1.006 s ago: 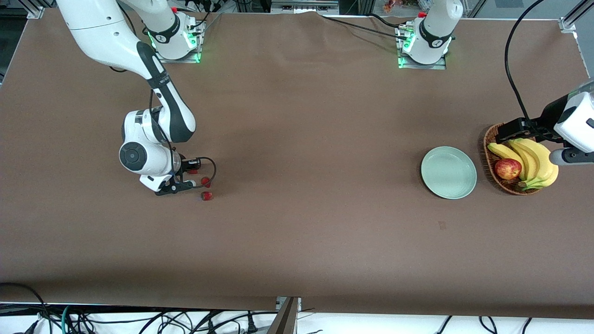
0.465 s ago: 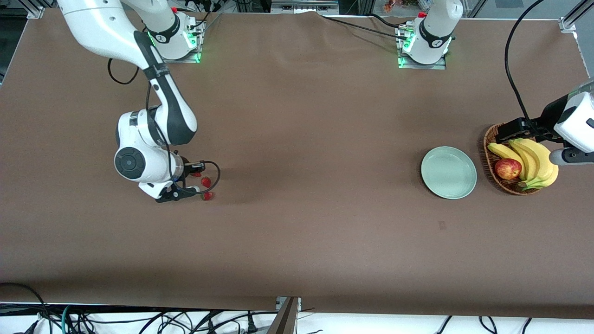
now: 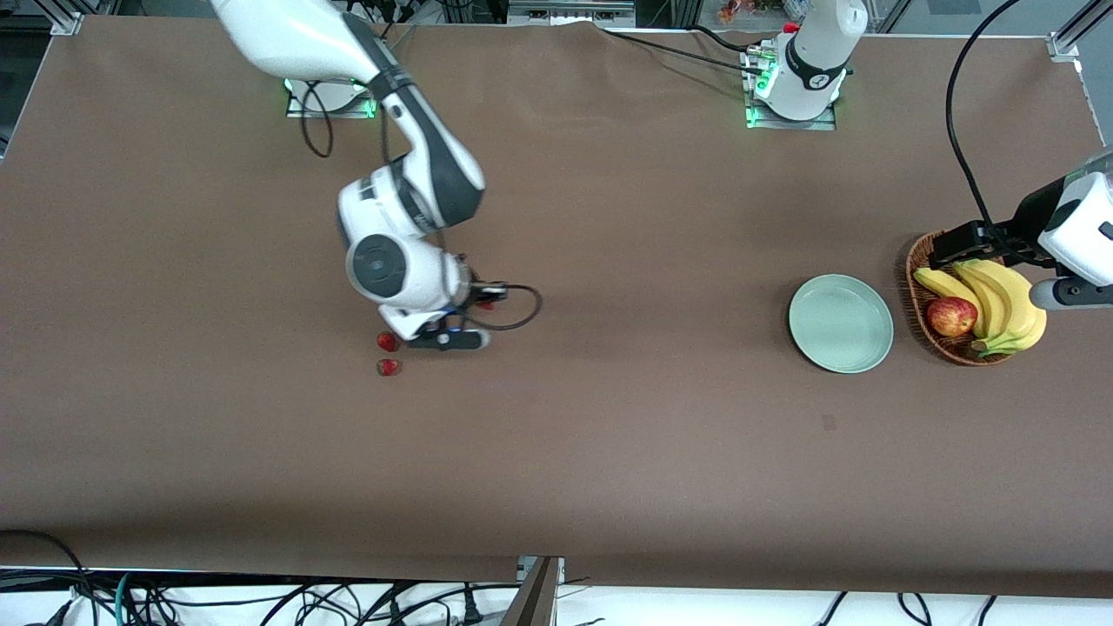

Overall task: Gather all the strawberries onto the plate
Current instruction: 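Carry the strawberry toward the plate and release it on the table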

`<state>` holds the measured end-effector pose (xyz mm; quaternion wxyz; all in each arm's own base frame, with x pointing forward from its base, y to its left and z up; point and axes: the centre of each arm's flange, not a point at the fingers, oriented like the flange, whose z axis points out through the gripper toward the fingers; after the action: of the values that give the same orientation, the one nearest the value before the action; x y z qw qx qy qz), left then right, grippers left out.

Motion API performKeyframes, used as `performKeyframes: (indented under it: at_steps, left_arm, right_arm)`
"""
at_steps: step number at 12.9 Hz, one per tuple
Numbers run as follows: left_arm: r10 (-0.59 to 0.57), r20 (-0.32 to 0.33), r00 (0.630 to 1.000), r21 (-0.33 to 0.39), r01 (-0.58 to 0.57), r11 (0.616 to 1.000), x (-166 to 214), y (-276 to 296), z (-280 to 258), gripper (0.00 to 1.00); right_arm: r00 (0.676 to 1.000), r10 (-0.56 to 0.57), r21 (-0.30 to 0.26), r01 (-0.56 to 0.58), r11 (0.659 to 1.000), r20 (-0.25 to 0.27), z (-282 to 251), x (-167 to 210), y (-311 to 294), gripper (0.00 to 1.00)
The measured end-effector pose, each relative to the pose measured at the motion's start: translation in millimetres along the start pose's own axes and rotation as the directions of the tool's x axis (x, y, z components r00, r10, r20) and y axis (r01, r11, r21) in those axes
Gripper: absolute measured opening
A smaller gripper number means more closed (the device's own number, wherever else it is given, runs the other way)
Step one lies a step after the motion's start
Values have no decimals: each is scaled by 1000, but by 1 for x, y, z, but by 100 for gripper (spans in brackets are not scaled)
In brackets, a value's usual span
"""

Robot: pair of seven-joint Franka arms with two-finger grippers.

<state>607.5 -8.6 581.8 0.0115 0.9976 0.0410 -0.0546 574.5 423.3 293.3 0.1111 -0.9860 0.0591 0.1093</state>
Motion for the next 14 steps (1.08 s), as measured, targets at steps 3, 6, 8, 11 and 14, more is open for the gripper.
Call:
performKeyframes:
  at_steps: [3,6,8,11,14]
  left_arm:
    - [-1,2,1000,0,1,1000,1,0,1,100]
    - [-5,3,1000,0,5,1000,1,-3,2,100]
    - [-5,4,1000,0,5,1000,2,-3,2,100]
    - [-4,9,1000,0,4,1000,3,-2,5,100]
    - [3,25,1000,1,-3,1000,7,2,15,100]
  right_arm:
    - [983,156,148,-141,979,-98,53,-28,-78,33]
    - [940,310,309,-255,916,-140,114,-67,-139,33]
    - [934,333,322,-278,905,-130,134,-76,-150,37]
    - [930,343,331,-284,900,-132,123,-67,-150,52]
    - [947,249,131,-226,965,-203,83,-46,-131,86]
